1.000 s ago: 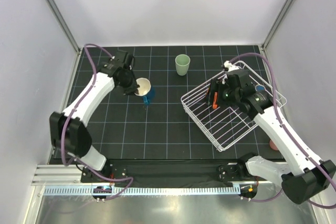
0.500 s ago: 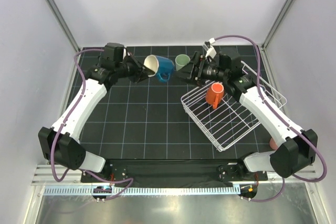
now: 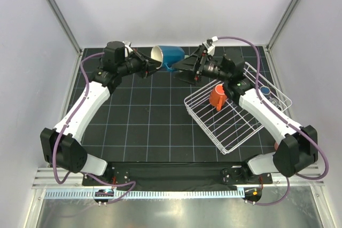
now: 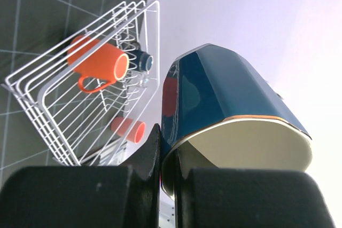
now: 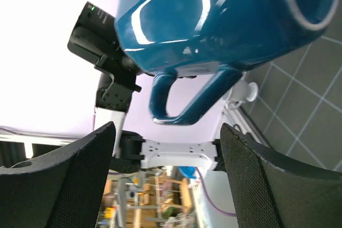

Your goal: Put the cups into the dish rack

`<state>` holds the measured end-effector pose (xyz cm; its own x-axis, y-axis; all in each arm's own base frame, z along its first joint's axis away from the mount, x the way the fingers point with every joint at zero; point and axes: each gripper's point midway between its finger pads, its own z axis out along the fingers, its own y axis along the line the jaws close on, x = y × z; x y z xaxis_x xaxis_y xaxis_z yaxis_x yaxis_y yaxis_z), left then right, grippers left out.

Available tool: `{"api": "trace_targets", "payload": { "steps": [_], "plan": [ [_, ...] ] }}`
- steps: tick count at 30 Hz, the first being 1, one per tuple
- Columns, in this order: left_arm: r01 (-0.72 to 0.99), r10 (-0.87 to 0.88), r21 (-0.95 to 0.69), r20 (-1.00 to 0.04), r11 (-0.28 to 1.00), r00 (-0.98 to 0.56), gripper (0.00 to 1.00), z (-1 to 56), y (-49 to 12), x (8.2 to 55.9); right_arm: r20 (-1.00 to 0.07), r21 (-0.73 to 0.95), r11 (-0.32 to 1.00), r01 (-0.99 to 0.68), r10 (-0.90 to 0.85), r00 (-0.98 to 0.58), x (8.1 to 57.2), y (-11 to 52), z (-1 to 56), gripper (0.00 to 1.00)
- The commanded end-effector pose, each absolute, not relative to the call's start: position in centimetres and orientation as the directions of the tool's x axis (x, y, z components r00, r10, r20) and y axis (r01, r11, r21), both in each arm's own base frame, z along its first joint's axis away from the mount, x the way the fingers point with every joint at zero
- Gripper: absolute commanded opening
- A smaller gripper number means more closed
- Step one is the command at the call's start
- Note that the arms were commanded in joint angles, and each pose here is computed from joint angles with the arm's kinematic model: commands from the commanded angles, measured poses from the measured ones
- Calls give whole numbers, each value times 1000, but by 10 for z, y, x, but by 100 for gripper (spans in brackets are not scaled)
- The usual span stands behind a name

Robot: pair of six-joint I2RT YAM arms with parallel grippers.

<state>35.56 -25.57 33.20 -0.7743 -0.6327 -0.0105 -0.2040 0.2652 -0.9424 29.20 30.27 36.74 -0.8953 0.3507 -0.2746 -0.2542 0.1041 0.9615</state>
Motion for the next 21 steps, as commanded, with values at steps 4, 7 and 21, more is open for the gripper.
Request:
{"api": "trace_targets", "payload": {
  "steps": [4, 7, 21],
  "plan": [
    [11, -573, -993, -77, 117, -816, 0, 406, -271, 343, -190, 977, -21, -212, 362, -913, 295, 312, 393, 77],
    [14, -564, -993, -76, 114, -822, 0, 406, -274, 340, -136, 980, -83, -180, 376, -917, 300, 314, 399, 73],
    [1, -540, -994, -59, 107, -839, 0, 396, -287, 337, 32, 976, -208, -69, 448, -894, 316, 323, 398, 27]
  ]
}}
